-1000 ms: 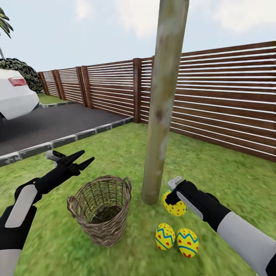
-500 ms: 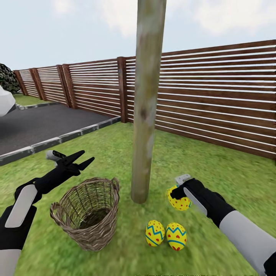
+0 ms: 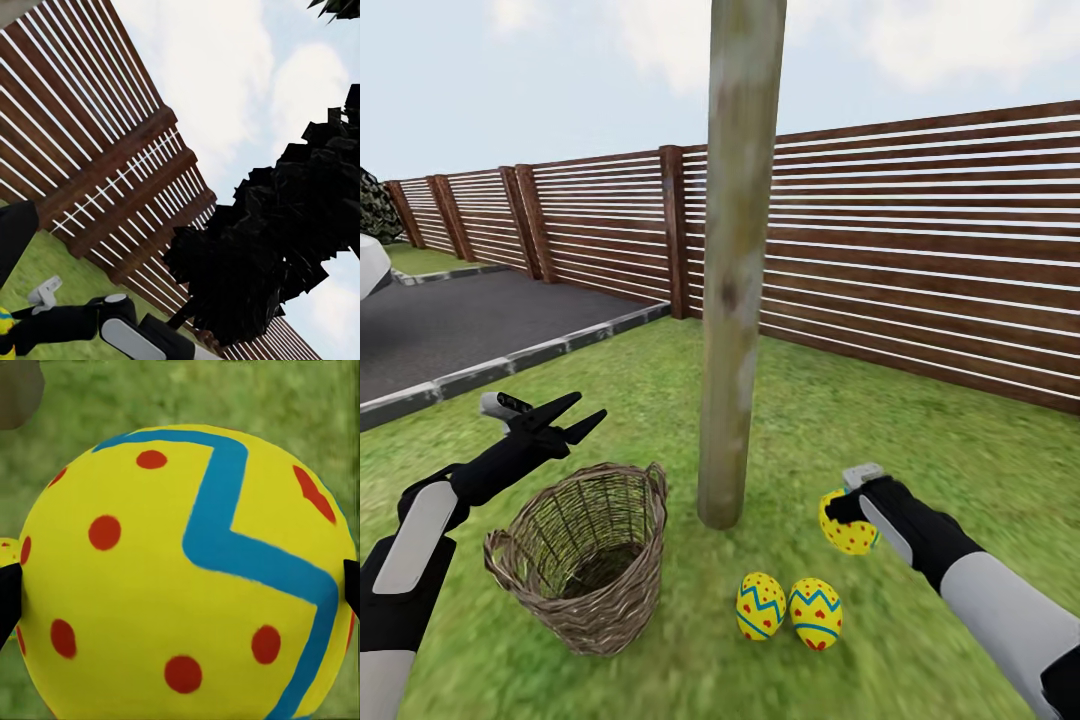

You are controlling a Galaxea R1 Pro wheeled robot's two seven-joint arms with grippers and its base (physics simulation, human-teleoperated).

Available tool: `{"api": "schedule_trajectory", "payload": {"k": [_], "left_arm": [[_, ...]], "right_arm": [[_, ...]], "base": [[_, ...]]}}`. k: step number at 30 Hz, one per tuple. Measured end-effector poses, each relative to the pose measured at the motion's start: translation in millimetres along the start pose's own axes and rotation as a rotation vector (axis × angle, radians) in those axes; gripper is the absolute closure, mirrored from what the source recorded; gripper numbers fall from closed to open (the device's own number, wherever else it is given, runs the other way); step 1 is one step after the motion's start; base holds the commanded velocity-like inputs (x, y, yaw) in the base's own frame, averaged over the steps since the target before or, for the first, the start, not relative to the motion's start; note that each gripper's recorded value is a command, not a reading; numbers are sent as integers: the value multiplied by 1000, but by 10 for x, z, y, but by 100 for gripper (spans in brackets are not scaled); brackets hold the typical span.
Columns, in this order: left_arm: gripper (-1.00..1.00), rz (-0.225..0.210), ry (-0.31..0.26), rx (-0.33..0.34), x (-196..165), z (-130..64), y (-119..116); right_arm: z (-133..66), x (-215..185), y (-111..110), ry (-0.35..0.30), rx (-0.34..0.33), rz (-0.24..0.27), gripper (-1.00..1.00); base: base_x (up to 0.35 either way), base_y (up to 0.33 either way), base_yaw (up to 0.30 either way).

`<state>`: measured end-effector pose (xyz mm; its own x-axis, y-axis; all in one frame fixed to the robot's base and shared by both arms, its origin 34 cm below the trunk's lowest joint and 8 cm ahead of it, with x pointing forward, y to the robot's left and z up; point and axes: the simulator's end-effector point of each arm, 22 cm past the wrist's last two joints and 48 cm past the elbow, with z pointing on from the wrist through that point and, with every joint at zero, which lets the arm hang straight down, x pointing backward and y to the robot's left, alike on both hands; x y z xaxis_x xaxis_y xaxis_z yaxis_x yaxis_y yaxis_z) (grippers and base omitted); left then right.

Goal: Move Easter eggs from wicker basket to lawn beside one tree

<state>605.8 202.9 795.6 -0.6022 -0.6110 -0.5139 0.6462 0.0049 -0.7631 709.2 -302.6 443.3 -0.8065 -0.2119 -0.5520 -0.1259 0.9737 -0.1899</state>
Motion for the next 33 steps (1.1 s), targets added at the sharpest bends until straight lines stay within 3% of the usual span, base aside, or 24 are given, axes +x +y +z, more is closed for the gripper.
{"api": "schedule_trajectory", "payload": {"k": [4,6,14,21,33], "left_arm": [[-100,0,0,0,3,2,0],[-100,-1,1,1,4,4,0],[-100,0,1,0,3,2,1],[-100,7,3,7,7,17,-36],[-100,-12,40,5,154,86,54]], "right_arm": [[77,108,-127,7,20,22,100],[141,207,-258,17,37,65,100],[373,504,-637,-41,111,151,100],[503,1002,-848,9,168,181,100],[591,1180,-896,19,187,177,100]], "base": [[0,0,0],[0,0,0],[0,0,0],[0,0,0],[0,0,0]]}}
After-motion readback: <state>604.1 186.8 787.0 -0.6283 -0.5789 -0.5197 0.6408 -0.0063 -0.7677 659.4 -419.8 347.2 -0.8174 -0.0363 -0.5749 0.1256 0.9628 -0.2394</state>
